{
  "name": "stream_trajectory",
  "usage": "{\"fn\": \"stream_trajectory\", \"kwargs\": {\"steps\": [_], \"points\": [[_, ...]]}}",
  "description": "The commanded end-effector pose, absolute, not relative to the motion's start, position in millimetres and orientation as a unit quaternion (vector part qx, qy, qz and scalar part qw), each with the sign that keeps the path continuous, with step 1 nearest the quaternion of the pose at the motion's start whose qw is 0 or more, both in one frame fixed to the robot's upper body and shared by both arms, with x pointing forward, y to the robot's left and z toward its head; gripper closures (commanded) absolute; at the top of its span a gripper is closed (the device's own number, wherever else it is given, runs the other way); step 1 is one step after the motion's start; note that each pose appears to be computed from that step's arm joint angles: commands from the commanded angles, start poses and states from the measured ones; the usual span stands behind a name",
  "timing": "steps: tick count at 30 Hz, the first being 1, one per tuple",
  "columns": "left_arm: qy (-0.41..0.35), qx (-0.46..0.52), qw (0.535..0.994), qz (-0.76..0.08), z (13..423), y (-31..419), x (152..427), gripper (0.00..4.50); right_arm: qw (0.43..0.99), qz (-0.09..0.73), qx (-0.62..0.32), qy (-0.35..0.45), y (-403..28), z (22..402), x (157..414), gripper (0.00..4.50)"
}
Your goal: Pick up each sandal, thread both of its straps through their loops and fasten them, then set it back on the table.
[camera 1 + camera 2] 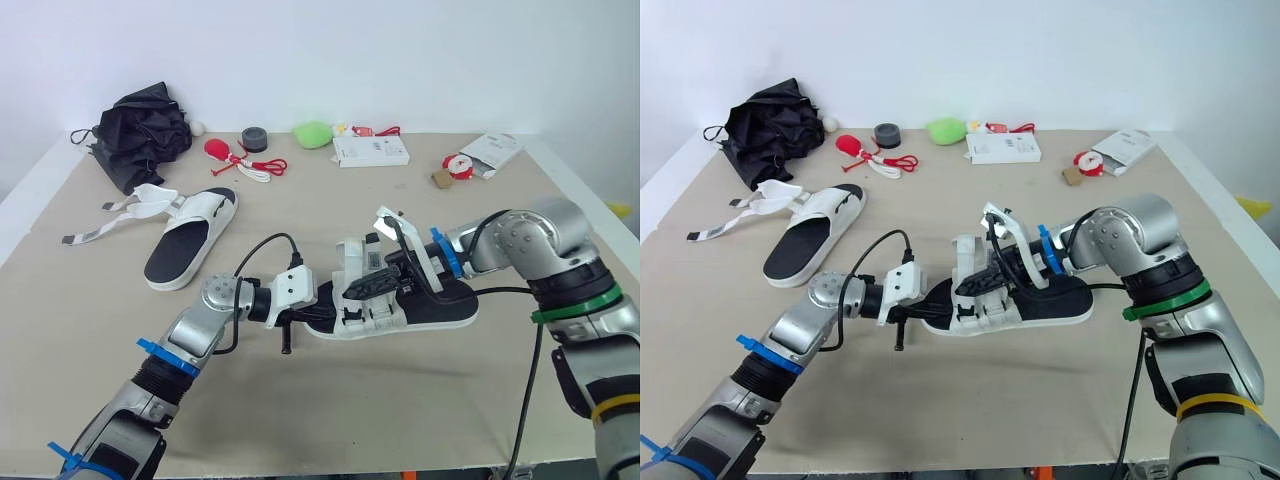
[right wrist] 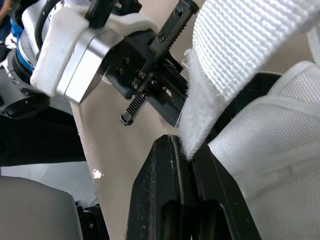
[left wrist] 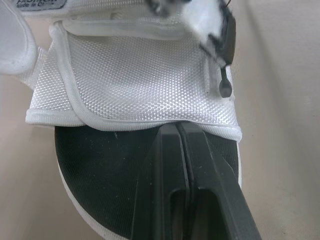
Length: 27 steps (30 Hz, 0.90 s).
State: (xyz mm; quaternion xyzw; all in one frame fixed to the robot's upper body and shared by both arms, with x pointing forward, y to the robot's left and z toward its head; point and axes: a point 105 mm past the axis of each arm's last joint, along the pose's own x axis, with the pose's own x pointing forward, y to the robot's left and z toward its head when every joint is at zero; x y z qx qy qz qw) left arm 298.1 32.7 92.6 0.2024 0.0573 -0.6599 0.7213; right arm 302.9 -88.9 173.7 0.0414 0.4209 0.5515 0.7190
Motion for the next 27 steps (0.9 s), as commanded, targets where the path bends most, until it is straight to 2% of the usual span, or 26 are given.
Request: {"fn": "stream_trajectory", "kwargs": {"steps": [1,10,19,27], "points": [[0.17,0.199,0.711,-0.653,41,49,285,4.5,0.72,0.563,0.034,0.404,-87,185,308,4.39],[0.171,0.194,0.717,-0.647,41,49,284,4.5,0.72,0.56,0.042,0.407,-87,186,317,4.39],[0.171,0.191,0.721,-0.644,41,48,285,4.5,0.683,0.578,0.057,0.444,-89,180,293,4.39],[0.172,0.186,0.722,-0.644,41,46,283,4.5,0.678,0.567,0.065,0.464,-89,172,289,4.39]]}}
